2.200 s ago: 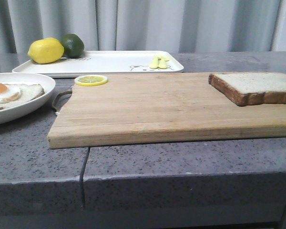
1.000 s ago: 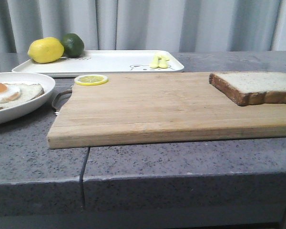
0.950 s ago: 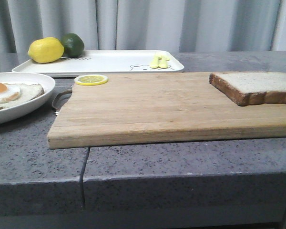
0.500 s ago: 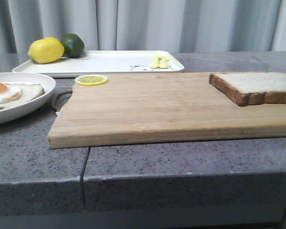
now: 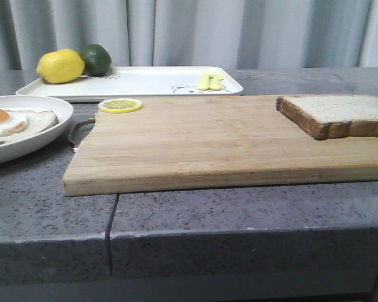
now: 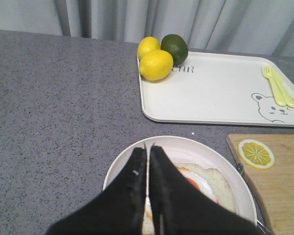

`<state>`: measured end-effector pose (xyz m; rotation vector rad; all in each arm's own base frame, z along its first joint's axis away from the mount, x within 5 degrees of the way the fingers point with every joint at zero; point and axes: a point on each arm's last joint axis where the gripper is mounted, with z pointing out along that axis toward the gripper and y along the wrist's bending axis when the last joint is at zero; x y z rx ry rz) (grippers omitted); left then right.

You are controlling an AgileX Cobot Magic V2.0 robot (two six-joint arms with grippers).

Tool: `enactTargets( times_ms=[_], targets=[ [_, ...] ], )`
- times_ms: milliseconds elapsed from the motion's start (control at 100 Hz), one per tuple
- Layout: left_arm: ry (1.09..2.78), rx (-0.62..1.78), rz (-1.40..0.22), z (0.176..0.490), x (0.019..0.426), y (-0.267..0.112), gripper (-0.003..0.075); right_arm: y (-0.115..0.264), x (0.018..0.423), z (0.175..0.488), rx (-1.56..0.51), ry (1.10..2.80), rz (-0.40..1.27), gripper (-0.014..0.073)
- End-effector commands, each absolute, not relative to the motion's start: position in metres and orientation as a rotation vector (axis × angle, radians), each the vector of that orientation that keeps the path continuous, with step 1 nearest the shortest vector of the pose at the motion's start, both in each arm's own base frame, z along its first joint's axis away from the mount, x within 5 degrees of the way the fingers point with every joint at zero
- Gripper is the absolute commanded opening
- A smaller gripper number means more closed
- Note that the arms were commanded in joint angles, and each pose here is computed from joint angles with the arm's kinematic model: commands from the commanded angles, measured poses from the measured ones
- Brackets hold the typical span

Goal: Place bread and move sandwich to tray
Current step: 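Move the right gripper down toward the bread slice on the cutting board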

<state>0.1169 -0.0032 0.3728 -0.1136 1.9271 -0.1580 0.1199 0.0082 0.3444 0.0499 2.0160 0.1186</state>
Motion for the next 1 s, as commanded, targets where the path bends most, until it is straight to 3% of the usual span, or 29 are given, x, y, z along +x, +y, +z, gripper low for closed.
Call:
enactTargets(
  times_ms=[0, 120, 180, 340, 490, 800, 990],
  targets=[
    [1.854, -0.127, -0.172, 0.386, 0.121, -0.003, -0.0019, 0.009, 0.125, 0.36, 0.047, 1.929, 0.134, -0.0068],
    [1.878, -0.125, -0.176, 0.384, 0.123, -0.003, 0.0001, 0.01, 0.127, 0.359, 0.047, 1.943, 0.133, -0.0038],
    [1.881, -0.097, -0.173, 0.384, 0.123, -0.004, 0.0062, 0.01, 0.126, 0.358, 0.048, 1.951, 0.135, 0.0013],
    [1.88, -0.09, -0.21, 0.384, 0.123, -0.007, 0.027, 0.011, 0.127, 0.359, 0.061, 1.943, 0.164, 0.0237],
    [1.88, -0.092, -0.215, 0.384, 0.123, -0.007, 0.0291, 0.012, 0.131, 0.361, 0.112, 1.912, 0.217, 0.0398],
    [1.88, -0.092, -0.215, 0.384, 0.123, -0.007, 0.0273, 0.016, 0.183, 0.33, 0.292, 2.068, 0.3, 0.0402],
    [1.88, -0.092, -0.215, 0.384, 0.123, -0.007, 0.0273, 0.02, 0.213, 0.314, 0.405, 2.079, 0.393, 0.0402]
  ],
)
